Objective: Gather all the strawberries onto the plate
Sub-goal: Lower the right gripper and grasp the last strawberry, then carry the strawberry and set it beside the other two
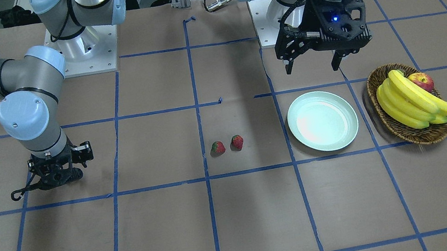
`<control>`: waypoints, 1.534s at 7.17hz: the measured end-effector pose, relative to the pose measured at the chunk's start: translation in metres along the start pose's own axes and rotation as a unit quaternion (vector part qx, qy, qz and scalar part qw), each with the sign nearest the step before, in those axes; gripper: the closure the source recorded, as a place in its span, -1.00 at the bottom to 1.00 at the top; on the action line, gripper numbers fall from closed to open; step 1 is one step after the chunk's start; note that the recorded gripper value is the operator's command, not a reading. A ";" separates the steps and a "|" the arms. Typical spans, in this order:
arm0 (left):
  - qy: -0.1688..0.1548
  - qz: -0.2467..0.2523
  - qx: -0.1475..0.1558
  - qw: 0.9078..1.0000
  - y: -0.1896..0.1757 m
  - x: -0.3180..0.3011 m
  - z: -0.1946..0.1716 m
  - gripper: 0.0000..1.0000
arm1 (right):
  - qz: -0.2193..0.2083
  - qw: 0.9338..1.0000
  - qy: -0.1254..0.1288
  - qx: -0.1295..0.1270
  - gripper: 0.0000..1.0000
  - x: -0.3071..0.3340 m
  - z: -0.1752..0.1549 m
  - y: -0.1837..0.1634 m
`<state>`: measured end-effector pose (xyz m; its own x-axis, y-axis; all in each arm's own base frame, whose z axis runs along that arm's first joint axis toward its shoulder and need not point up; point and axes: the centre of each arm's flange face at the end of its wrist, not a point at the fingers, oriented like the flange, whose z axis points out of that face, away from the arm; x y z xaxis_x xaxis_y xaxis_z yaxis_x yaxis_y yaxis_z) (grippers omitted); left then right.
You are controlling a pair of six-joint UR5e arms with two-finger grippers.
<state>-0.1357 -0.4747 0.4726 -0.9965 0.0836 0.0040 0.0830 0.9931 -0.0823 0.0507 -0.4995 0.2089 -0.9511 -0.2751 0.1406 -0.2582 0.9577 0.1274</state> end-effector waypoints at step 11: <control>0.000 0.000 0.001 1.000 0.000 0.000 -0.001 -1.00 | -0.056 0.998 -0.006 -0.039 -0.22 0.019 0.033 0.002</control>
<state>-0.1356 -0.4742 0.4733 -0.9965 0.0836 0.0034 0.0830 0.9930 -0.0838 0.0266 -0.5004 0.1793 -0.9191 -0.3786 0.1088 -0.3495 0.9112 0.2183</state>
